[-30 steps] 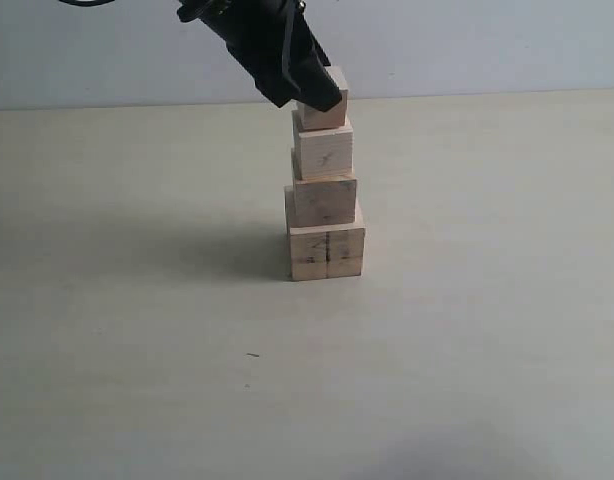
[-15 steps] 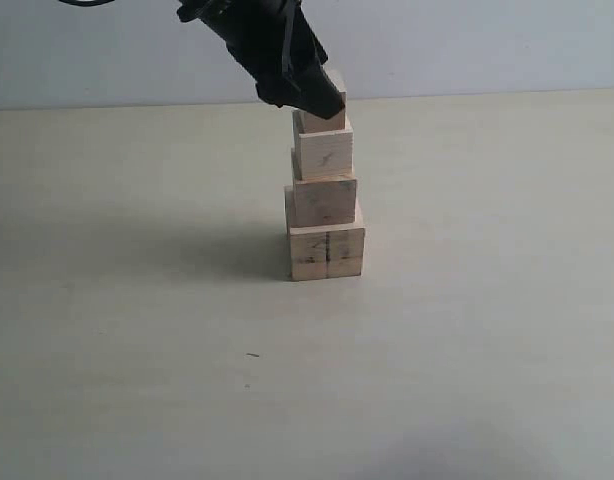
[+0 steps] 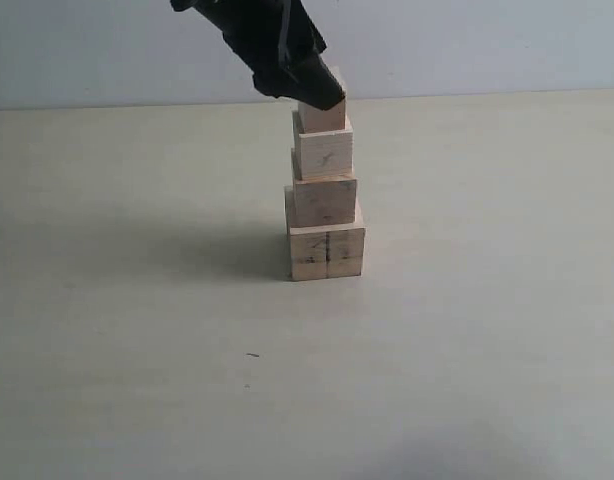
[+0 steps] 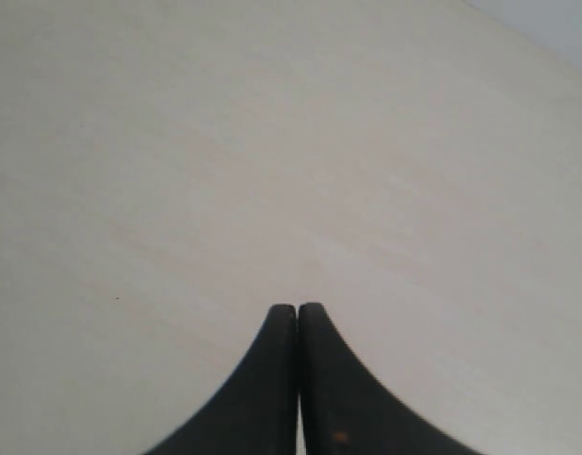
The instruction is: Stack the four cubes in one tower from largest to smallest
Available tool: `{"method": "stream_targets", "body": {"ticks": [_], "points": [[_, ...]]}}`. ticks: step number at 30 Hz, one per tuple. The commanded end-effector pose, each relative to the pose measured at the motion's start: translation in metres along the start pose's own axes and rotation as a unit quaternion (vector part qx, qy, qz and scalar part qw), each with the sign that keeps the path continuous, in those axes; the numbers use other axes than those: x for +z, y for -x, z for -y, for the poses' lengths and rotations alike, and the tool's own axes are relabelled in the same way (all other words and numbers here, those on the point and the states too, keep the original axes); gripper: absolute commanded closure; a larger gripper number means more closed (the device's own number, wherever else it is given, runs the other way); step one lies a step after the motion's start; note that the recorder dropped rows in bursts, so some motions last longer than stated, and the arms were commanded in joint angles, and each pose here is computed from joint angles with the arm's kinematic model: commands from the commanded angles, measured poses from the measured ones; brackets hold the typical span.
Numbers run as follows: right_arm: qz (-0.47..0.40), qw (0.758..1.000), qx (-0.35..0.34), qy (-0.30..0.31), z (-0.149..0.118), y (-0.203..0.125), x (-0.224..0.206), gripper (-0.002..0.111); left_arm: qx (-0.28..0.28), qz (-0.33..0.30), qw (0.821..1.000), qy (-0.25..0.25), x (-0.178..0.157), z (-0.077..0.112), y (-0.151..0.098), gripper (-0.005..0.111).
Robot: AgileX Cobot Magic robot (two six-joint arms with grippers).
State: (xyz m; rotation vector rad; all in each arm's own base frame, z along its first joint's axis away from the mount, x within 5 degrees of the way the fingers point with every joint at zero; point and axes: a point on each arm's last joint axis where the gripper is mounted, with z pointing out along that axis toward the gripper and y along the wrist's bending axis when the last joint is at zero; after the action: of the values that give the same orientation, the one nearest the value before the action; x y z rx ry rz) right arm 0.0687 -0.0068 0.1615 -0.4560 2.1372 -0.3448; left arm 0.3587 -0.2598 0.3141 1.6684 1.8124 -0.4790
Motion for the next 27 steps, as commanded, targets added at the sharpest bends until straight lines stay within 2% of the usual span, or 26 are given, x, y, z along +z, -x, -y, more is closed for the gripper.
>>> {"method": "stream_targets", "body": {"ticks": [1,7,9,12,14,16,20,23,27], "points": [[0.003,1.0,-0.003,-0.002,0.0,0.0,0.0,0.108,0.023,0.008,0.999,0.026,-0.027,0.005,0.012,0.038],[0.003,1.0,-0.003,-0.002,0.0,0.0,0.0,0.108,0.046,0.02,0.997,0.06,-0.062,0.014,0.025,0.039],[0.003,1.0,-0.003,-0.002,0.0,0.0,0.0,0.108,0.054,0.025,0.996,0.073,-0.075,0.018,0.029,0.048],[0.003,1.0,-0.002,-0.002,0.0,0.0,0.0,0.108,0.051,0.021,0.994,0.097,-0.094,0.022,0.033,0.08],[0.003,1.0,-0.002,-0.002,0.0,0.0,0.0,0.108,0.021,0.012,0.993,0.113,-0.104,0.024,0.032,0.104],[0.003,1.0,-0.002,-0.002,0.0,0.0,0.0,0.108,-0.006,-0.002,0.993,0.121,-0.112,0.026,0.03,0.107],[0.003,1.0,-0.002,-0.002,0.0,0.0,0.0,0.108,-0.074,-0.024,0.992,0.103,-0.121,0.028,0.017,0.107],[0.003,1.0,-0.002,-0.002,0.0,0.0,0.0,0.108,-0.143,-0.044,0.983,0.107,-0.12,0.019,-0.008,0.107],[0.003,1.0,-0.002,-0.002,0.0,0.0,0.0,0.108,-0.261,-0.056,0.954,0.138,-0.128,0.002,-0.057,0.107]]}}
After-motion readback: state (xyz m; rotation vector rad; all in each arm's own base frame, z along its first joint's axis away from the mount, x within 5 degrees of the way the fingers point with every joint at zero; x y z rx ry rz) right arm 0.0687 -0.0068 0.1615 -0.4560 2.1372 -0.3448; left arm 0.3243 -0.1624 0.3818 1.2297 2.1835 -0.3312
